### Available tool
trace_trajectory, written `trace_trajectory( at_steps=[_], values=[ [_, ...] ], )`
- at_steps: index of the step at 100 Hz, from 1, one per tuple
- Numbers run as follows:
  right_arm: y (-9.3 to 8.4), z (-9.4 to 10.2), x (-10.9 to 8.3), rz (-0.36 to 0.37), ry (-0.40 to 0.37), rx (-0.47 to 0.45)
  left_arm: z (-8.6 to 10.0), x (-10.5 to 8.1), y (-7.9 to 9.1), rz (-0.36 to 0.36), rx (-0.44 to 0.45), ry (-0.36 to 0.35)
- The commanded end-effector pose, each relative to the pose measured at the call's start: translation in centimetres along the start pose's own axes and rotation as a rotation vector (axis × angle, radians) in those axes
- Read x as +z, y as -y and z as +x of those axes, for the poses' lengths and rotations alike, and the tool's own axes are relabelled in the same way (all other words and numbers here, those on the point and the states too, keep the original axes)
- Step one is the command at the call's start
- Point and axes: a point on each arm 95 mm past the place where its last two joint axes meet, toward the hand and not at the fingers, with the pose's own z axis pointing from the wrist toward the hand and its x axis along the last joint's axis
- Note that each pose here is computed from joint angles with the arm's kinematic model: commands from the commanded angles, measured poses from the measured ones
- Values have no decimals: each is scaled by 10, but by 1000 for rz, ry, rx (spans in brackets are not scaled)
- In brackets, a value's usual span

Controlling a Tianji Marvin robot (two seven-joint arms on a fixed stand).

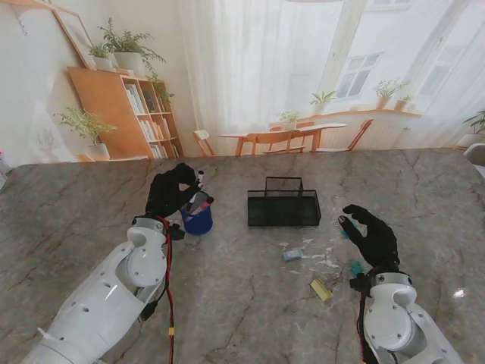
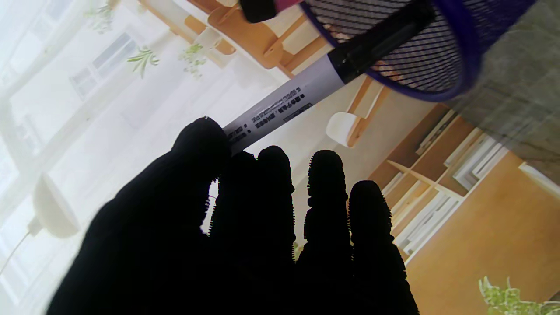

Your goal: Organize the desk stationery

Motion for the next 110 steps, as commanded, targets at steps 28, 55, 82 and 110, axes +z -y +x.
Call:
trace_trajectory(
  at_steps=[28,55,82,110],
  values=[
    [4,-3,0,31,6,-17,-19,0,-17,-81,11,44],
    [4,-3,1,35,7,-16,-26,-7,-24,-122,36,45],
    [5,-3,1,39,7,-8,-26,-15,-20,-144,68,2],
    [6,-1,2,37,5,4,-15,-22,-8,-125,80,-41]
  ],
)
